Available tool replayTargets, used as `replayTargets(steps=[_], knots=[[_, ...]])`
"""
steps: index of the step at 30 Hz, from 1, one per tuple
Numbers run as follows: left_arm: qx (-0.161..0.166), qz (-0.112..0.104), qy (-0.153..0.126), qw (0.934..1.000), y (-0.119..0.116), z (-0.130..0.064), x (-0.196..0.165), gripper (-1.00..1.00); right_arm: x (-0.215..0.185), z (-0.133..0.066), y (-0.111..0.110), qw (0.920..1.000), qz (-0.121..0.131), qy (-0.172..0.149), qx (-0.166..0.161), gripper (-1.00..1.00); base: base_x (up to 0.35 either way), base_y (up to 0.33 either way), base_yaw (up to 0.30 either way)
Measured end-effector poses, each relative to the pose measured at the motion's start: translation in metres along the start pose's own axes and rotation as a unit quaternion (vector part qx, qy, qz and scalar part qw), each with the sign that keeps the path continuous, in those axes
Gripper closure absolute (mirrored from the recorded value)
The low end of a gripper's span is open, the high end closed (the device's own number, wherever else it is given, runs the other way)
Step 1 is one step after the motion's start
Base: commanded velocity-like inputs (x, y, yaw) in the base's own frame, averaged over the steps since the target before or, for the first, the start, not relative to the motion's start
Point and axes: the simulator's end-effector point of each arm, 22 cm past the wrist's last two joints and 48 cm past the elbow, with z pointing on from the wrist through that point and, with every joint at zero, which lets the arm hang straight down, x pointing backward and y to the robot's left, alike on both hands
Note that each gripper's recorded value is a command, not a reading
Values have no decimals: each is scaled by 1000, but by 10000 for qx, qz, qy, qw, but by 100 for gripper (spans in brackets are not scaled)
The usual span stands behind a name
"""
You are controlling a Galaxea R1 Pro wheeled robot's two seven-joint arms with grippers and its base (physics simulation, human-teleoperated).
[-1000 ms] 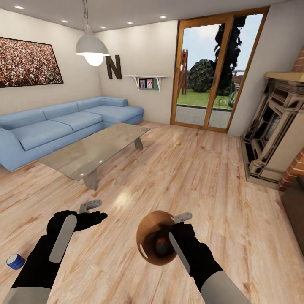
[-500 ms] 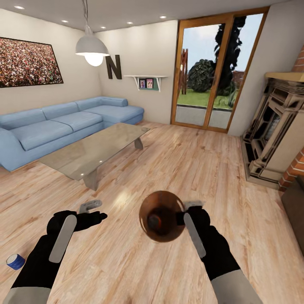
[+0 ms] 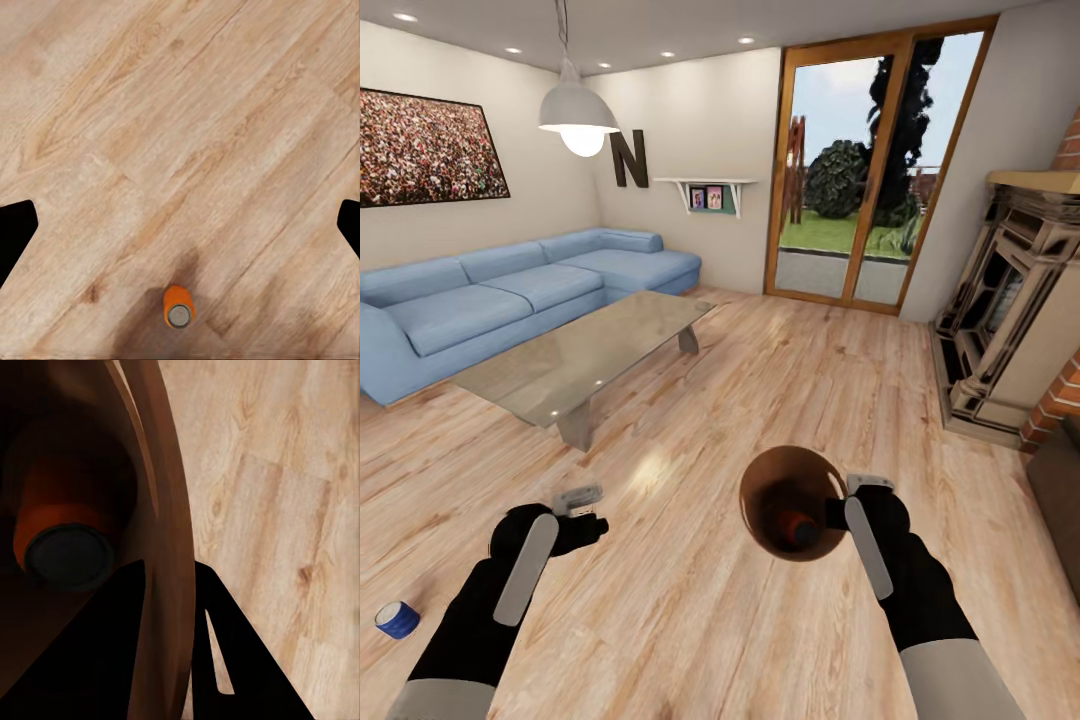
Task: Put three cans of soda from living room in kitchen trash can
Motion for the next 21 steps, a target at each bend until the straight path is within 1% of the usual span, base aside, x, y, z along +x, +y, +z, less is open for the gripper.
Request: replayTargets(steps=[1,2,6,10,11,13,14,18,19,21], knots=[[-39,21,155,9999,0,7,11,-100,0,0,1,10000,21,11,-36,100,0,0,0],[-58,35,241,9997,1,11,18,-100,1,1,2,10000,36,21,-68,100,0,0,-4],[-125,48,504,9986,2,26,39,-100,2,2,1,10000,22,33,-38,100,0,0,-31],[-131,56,553,9984,-3,34,48,-100,4,5,1,10000,16,60,-38,100,0,0,-58],[-112,124,588,9981,-11,39,56,-100,5,5,2,10000,18,69,-50,100,0,0,-61],[-119,209,636,9977,-17,45,65,-100,6,7,2,10000,8,82,-44,100,0,0,-44],[-136,239,678,9973,-20,51,74,-100,6,7,1,10000,-6,85,-26,100,0,0,-27],[-206,264,824,9960,-20,64,93,-100,8,10,3,9999,-14,115,-33,100,0,0,-16],[-225,261,910,9953,-19,69,102,-100,9,10,3,9999,-13,124,-41,100,0,0,-7],[-227,242,995,9945,-18,75,112,-100,10,12,3,9999,-19,139,-40,100,0,0,-5]])
